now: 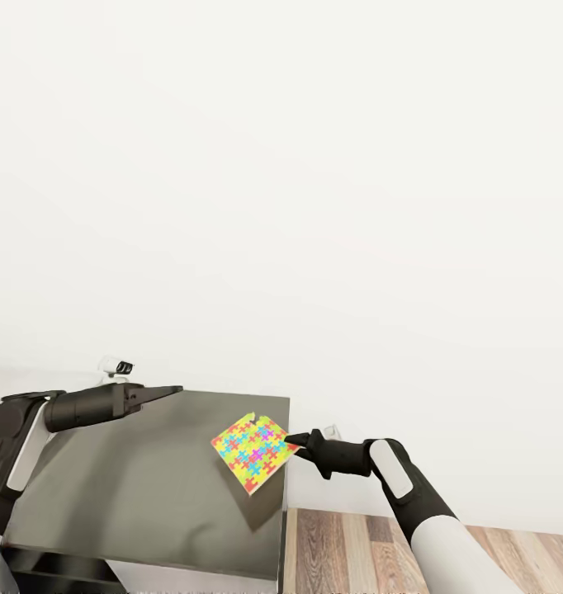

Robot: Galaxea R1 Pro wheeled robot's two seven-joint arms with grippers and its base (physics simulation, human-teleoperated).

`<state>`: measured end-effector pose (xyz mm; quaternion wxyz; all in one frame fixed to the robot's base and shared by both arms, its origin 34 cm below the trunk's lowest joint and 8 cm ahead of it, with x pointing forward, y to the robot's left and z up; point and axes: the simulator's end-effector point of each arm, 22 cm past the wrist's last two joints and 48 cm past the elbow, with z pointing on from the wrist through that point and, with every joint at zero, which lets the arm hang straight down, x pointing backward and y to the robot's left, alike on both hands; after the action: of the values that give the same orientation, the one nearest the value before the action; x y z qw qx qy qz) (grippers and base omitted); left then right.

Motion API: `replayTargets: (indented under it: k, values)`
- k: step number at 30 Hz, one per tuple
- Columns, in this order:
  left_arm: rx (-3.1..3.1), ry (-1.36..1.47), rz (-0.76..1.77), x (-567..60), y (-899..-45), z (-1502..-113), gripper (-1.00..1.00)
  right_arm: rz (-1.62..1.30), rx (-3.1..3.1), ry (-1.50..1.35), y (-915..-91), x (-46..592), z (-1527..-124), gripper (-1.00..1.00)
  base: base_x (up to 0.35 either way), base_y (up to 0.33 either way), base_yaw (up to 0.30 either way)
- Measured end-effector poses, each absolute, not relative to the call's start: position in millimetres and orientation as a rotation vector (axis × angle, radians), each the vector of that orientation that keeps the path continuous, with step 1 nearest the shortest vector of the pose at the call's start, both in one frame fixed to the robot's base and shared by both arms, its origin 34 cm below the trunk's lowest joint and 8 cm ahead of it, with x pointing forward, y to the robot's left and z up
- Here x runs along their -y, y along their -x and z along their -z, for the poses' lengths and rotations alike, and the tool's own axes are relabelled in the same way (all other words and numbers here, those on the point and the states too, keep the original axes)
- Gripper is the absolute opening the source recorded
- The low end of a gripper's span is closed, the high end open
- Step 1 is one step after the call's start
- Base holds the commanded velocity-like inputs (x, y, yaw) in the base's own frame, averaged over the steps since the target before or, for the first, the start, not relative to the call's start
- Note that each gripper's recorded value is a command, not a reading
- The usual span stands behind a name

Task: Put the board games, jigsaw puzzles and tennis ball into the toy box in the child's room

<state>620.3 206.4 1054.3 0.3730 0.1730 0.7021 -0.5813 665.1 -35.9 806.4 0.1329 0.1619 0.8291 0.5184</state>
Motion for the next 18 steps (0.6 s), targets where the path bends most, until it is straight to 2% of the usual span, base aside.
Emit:
replayTargets:
  k: [5, 18]
  values:
    - [-1.821, -0.441, 1.455, -219.5, -620.8, -1061.1, 1.00, -1.520, -2.365, -0.463, -670.3, 40.0, -823.9, -1.00, -0.148, 0.000, 0.000]
    - [-1.832, -0.446, 1.443, -226.0, -619.0, -1080.6, 1.00, -1.521, -2.332, -0.443, -675.0, 39.5, -852.7, -1.00, -0.006, 0.000, 0.000]
